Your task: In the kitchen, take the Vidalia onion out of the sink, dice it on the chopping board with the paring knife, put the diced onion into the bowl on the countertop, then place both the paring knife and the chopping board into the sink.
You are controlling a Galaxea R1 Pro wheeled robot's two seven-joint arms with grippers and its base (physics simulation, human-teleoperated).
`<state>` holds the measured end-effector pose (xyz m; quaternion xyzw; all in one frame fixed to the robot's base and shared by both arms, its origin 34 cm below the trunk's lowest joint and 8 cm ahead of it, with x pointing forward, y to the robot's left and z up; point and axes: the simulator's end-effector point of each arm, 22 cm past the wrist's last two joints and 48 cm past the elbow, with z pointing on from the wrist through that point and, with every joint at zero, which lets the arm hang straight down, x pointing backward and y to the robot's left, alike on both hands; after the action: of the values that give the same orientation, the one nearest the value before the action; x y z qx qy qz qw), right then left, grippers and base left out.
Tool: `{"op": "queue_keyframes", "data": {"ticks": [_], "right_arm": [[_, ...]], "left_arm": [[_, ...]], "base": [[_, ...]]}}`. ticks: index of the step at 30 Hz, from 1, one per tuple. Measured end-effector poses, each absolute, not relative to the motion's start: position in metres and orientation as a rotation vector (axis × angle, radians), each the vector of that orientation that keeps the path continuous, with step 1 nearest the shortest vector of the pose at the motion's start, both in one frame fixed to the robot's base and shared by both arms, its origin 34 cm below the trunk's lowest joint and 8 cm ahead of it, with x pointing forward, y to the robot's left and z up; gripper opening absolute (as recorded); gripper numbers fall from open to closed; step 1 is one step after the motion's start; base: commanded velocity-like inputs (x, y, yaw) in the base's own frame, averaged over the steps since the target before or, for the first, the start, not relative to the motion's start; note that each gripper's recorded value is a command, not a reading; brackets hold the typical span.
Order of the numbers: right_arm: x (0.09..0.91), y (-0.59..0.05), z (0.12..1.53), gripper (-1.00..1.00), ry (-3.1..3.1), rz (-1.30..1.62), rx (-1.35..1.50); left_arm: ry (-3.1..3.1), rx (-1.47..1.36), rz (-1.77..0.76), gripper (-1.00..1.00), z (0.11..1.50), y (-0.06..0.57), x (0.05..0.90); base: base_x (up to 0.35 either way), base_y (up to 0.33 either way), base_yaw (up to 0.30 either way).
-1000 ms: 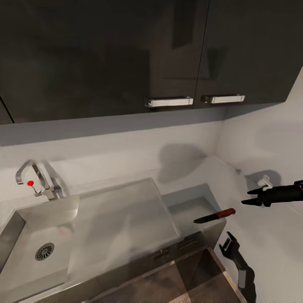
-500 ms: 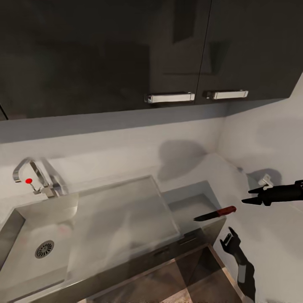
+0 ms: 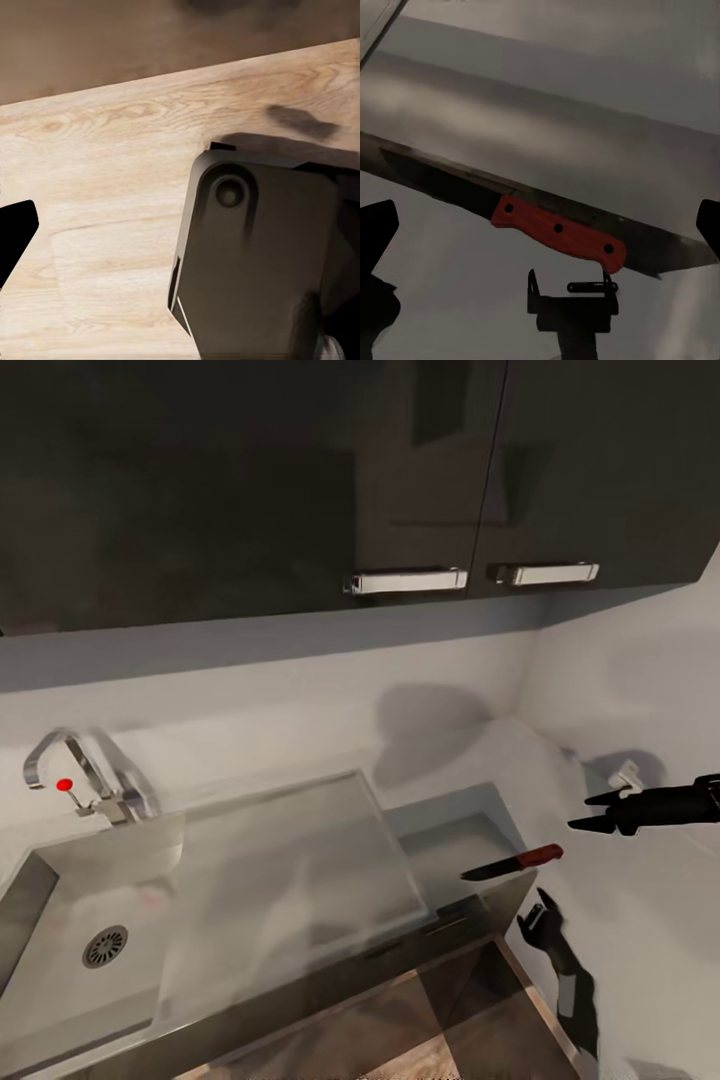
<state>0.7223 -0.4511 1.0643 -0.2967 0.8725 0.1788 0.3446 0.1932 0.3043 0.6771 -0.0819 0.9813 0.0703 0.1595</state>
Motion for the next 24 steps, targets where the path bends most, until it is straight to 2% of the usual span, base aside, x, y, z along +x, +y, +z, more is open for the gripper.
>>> {"op": "queue_keyframes", "data": {"ticks": [24], "right_arm": [[0.728,-0.44,1.039,1.0,2.293,0.495,-0.779]], "left_arm": [[2.855,-0.246,0.195,1.0,0.672,0.295,0.175]], "base": [[0.0,0.0,0.0]]}}
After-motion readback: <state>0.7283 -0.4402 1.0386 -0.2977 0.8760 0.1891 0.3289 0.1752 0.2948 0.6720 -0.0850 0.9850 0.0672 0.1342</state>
